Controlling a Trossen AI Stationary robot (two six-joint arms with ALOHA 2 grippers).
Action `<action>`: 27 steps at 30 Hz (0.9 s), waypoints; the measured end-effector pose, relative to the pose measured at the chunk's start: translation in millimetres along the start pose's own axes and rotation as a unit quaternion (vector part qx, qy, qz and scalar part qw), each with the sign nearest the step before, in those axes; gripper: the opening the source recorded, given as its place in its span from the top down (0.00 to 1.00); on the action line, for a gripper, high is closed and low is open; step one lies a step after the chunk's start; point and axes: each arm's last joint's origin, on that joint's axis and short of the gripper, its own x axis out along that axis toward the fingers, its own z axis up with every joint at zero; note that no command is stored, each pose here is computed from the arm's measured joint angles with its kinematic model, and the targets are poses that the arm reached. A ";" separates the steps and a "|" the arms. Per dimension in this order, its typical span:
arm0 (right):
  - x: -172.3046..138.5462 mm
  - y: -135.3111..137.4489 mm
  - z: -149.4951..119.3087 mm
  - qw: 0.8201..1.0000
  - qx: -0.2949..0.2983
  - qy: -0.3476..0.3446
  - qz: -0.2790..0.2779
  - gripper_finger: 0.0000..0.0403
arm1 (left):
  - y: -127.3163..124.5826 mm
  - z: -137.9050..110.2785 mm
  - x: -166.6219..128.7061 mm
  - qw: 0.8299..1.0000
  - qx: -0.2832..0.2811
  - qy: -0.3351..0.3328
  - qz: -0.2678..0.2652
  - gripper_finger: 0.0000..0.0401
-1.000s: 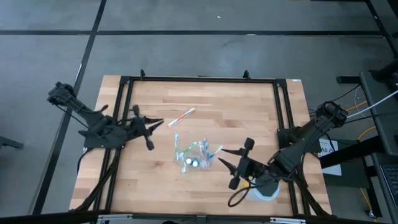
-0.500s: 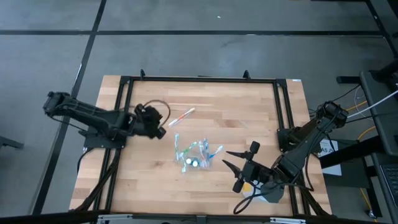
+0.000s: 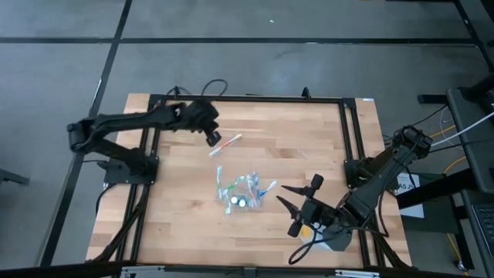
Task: Pick & Place toothbrushing station
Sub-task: Put the orange toothbrush into the transparent organizer
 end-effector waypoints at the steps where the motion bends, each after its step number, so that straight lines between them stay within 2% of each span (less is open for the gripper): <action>1: -1.5 0.2 0.0 1.000 0.000 -0.002 -0.005 0.60 | 1.8 3.9 7.2 1.000 0.011 0.017 0.006 0.93; 4: -6.7 1.2 0.1 1.000 -0.001 -0.008 -0.013 0.60 | 2.3 18.9 27.1 0.998 0.032 0.049 0.013 0.93; 8: -12.7 2.5 -0.4 1.000 0.003 -0.013 -0.020 0.60 | -2.8 39.8 57.1 0.995 0.049 0.087 -0.017 0.93; 14: -20.4 4.9 -1.9 1.000 0.013 -0.016 -0.009 0.60 | -10.2 62.7 98.4 0.981 0.090 0.174 -0.015 0.93; 20: -31.1 5.6 -7.5 0.999 0.018 -0.021 -0.020 0.60 | -12.6 58.7 128.8 0.958 0.127 0.256 -0.012 0.93; 24: -38.4 2.1 -11.8 0.999 0.039 -0.020 -0.015 0.60 | -8.6 48.7 131.7 0.941 0.149 0.304 0.009 0.93; 27: -41.9 -0.2 -15.2 0.998 0.049 -0.020 -0.016 0.60 | -4.6 48.3 131.1 0.940 0.142 0.311 0.005 0.93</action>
